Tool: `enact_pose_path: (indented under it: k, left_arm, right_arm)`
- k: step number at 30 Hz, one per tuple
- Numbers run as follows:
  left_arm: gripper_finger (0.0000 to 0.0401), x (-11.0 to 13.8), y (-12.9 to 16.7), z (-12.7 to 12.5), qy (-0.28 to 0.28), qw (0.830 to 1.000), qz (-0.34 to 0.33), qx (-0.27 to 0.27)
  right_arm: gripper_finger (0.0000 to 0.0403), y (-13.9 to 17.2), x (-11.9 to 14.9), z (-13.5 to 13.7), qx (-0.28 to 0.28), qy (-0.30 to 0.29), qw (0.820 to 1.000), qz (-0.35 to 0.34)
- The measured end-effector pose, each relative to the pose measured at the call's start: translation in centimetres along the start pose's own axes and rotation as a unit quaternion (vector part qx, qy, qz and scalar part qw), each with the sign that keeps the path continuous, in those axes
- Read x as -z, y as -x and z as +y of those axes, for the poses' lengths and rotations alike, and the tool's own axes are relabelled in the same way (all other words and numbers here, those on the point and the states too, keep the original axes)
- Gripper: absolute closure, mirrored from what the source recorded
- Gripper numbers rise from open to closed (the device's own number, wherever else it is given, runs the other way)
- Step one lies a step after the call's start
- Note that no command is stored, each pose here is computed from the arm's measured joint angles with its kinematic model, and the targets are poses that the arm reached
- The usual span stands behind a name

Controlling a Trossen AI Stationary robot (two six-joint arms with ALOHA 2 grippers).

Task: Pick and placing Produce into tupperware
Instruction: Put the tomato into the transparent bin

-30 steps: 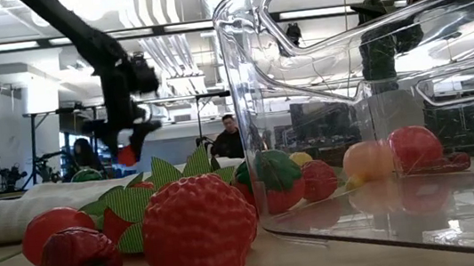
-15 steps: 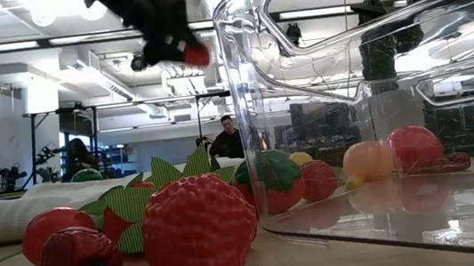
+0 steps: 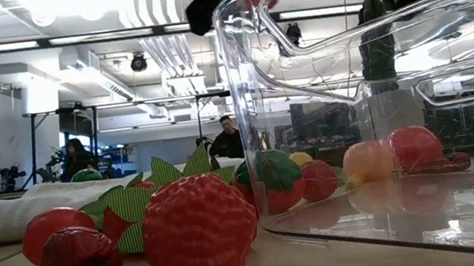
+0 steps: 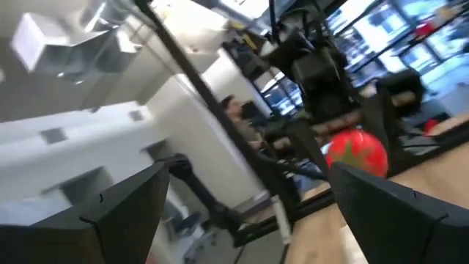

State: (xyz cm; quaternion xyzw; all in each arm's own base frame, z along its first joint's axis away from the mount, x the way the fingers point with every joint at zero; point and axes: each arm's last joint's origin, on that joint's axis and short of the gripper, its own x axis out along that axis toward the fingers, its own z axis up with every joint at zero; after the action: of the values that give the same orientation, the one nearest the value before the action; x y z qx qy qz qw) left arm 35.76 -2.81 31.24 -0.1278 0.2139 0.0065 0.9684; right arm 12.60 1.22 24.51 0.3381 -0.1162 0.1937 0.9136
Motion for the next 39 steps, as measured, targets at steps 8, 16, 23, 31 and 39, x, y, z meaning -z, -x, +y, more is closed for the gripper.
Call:
enact_pose_path:
  k: [8, 16, 23, 31, 39]
  left_arm:
    - [0.0175, 0.5, -4.0, -4.4, -0.022, 0.993, 0.042, 0.103]
    - [0.0175, 3.1, -6.6, -6.4, 0.010, 0.988, 0.095, 0.125]
    - [0.0175, 6.6, -9.2, -7.4, 0.075, 0.979, 0.152, 0.111]
    - [0.0155, 6.9, -9.4, -9.2, 0.133, 0.974, 0.152, 0.099]
    - [0.0087, 6.2, -9.1, -9.6, 0.172, 0.970, 0.144, 0.098]
  right_arm:
    - [0.0035, -0.9, -0.9, 3.0, -0.078, 0.022, 0.997, 0.011]
    - [0.0035, -1.9, -1.4, 4.8, -0.097, 0.040, 0.994, 0.010]
    - [0.0035, -3.4, -1.4, 6.0, -0.109, 0.020, 0.993, 0.045]
    - [0.0035, -5.3, -0.4, 6.9, -0.113, 0.007, 0.990, 0.084]
    - [0.0035, -6.5, 0.8, 6.1, -0.065, -0.014, 0.993, 0.097]
